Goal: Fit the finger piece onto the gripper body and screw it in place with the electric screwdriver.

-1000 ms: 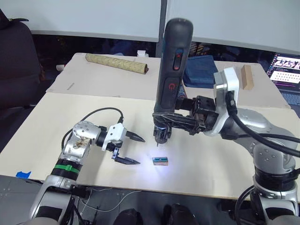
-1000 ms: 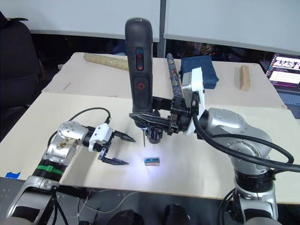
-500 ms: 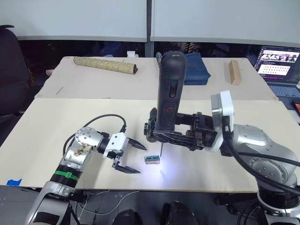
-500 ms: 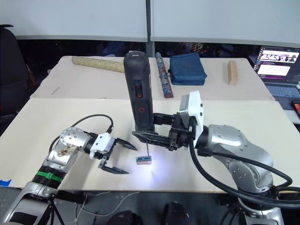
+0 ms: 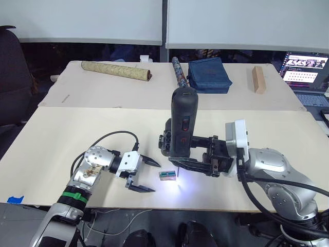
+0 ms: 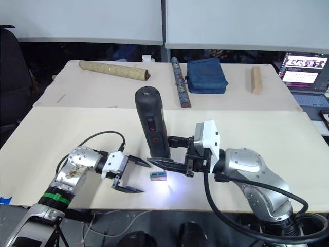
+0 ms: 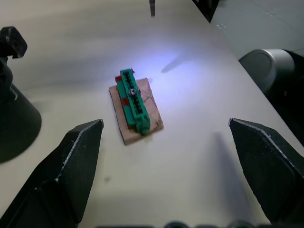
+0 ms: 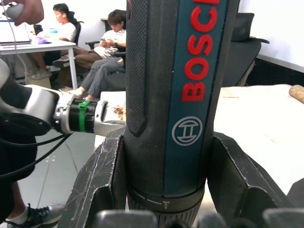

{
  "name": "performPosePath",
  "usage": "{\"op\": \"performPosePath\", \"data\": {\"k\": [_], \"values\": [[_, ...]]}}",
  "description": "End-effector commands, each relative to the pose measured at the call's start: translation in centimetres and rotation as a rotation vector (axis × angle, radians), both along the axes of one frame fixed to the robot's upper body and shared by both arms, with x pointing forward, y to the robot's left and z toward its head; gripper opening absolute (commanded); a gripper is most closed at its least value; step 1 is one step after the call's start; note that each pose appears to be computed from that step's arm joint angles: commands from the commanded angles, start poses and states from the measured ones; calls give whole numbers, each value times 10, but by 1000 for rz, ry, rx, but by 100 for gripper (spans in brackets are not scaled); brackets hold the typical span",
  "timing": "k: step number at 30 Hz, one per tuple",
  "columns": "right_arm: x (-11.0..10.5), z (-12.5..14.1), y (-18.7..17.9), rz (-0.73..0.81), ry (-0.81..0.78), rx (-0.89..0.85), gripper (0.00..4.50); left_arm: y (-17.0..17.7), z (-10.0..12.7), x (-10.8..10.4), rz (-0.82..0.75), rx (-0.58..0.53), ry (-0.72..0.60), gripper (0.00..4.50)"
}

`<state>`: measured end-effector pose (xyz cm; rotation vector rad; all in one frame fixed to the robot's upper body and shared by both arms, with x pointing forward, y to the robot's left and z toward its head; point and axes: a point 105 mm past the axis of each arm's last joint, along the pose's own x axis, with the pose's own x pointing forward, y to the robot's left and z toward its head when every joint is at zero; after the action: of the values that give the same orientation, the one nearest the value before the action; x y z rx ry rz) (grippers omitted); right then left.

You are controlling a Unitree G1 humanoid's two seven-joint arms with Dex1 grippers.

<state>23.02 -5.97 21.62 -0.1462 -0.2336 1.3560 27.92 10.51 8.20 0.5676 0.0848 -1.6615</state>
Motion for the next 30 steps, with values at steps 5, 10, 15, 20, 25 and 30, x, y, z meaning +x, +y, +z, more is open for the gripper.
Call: {"op": "performPosePath", "data": {"k": [5,10,15,20,25,30], "values": [[5,11,9,3,-111,52,194,-14,-4,6,33,-27,-17,450],[6,10,15,18,-107,65,194,-14,-9,4,40,-27,-13,450],[9,7,20,28,-87,71,194,-12,-13,5,50,-25,-12,450],[12,6,22,34,-89,72,194,-10,-14,5,54,-25,-13,450],[14,6,24,41,-98,74,194,-8,-14,6,57,-24,-17,450],[14,6,26,50,-98,75,194,-8,-13,6,58,-26,-23,450]]}}
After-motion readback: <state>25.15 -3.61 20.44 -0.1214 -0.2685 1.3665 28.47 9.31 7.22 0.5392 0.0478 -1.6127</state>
